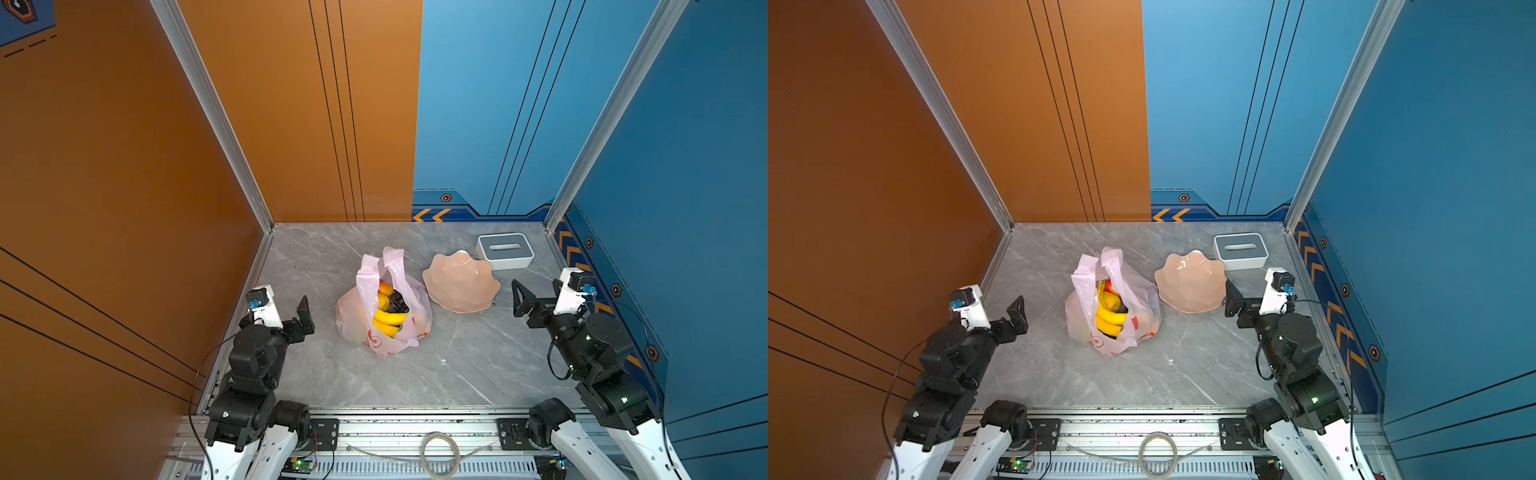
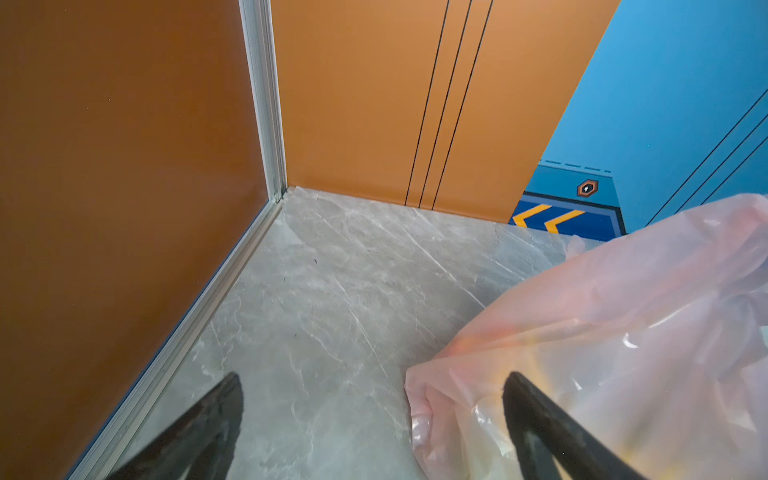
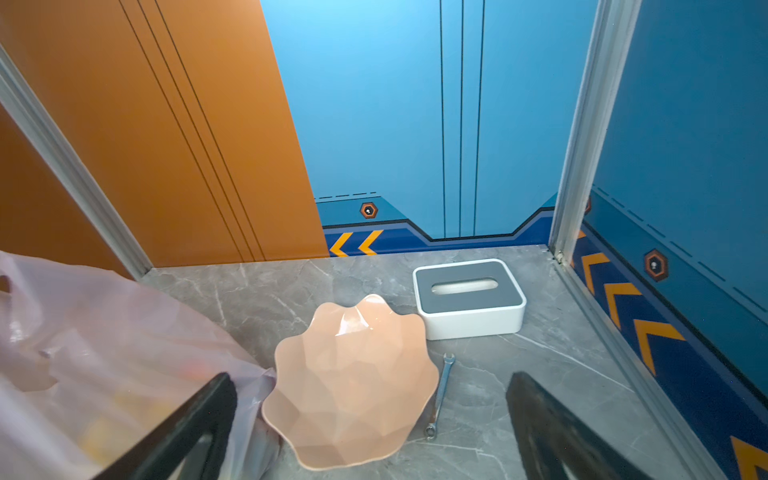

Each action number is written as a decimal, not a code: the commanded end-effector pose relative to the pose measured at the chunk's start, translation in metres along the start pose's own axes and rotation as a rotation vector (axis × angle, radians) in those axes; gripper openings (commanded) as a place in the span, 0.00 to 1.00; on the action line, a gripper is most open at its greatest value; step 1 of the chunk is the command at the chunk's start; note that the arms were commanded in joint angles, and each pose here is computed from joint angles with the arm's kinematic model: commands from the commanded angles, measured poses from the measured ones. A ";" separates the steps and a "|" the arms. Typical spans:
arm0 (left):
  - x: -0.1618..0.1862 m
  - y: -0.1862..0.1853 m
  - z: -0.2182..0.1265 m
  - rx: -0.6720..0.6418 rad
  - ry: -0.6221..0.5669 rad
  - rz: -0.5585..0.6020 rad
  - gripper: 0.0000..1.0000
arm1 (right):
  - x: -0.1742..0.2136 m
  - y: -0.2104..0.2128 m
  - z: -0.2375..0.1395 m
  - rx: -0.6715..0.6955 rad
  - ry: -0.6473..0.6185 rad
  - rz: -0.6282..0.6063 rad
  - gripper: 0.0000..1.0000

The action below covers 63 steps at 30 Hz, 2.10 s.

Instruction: Place the fruits into the plastic bag

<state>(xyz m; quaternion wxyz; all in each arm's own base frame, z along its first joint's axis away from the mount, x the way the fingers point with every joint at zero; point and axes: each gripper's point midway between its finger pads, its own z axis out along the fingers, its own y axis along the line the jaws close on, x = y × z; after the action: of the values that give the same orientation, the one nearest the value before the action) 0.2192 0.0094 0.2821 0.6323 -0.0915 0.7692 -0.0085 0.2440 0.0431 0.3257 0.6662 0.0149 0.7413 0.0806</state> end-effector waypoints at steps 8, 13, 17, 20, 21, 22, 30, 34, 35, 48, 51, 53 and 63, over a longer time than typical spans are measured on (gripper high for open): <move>0.019 0.019 0.001 -0.067 -0.178 0.016 0.98 | 0.039 -0.041 0.026 0.175 -0.041 -0.050 1.00; 0.035 0.026 0.014 -0.117 -0.154 0.029 0.98 | 0.066 -0.052 0.047 0.185 -0.030 -0.032 1.00; 0.044 0.028 0.025 -0.139 -0.139 0.053 0.98 | 0.084 -0.061 0.063 0.211 -0.001 -0.035 1.00; 0.048 0.031 0.032 -0.157 -0.144 0.059 0.98 | 0.094 -0.071 0.073 0.239 0.012 -0.047 1.00; 0.048 0.032 0.034 -0.162 -0.143 0.055 0.98 | 0.098 -0.073 0.077 0.242 0.019 -0.051 1.00; 0.047 0.032 0.036 -0.164 -0.144 0.050 0.98 | 0.100 -0.076 0.080 0.246 0.025 -0.053 1.00; 0.044 0.031 0.055 -0.187 -0.122 0.068 0.98 | 0.112 -0.095 0.097 0.281 0.049 -0.048 1.00; 0.046 0.033 0.065 -0.211 -0.111 0.075 0.98 | 0.123 -0.097 0.105 0.279 0.072 -0.049 1.00; 0.048 0.033 0.068 -0.214 -0.104 0.077 0.98 | 0.126 -0.097 0.107 0.275 0.080 -0.051 1.00; 0.064 0.045 0.093 -0.278 -0.029 0.090 0.97 | 0.155 -0.101 0.133 0.262 0.124 -0.067 1.00; 0.068 0.049 0.101 -0.295 -0.002 0.095 0.98 | 0.161 -0.102 0.139 0.264 0.129 -0.065 1.00; 0.070 0.051 0.107 -0.296 0.012 0.100 0.98 | 0.164 -0.103 0.141 0.264 0.129 -0.058 1.00; 0.099 0.064 0.138 -0.293 0.083 0.021 0.98 | 0.179 -0.104 0.147 0.260 0.139 -0.059 1.00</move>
<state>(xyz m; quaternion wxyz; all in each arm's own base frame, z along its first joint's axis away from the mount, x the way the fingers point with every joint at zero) 0.3122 0.0751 0.1345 0.5510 -0.1663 0.8059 0.1388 0.3773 -0.0222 0.1160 0.5939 0.0757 0.8001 -0.0388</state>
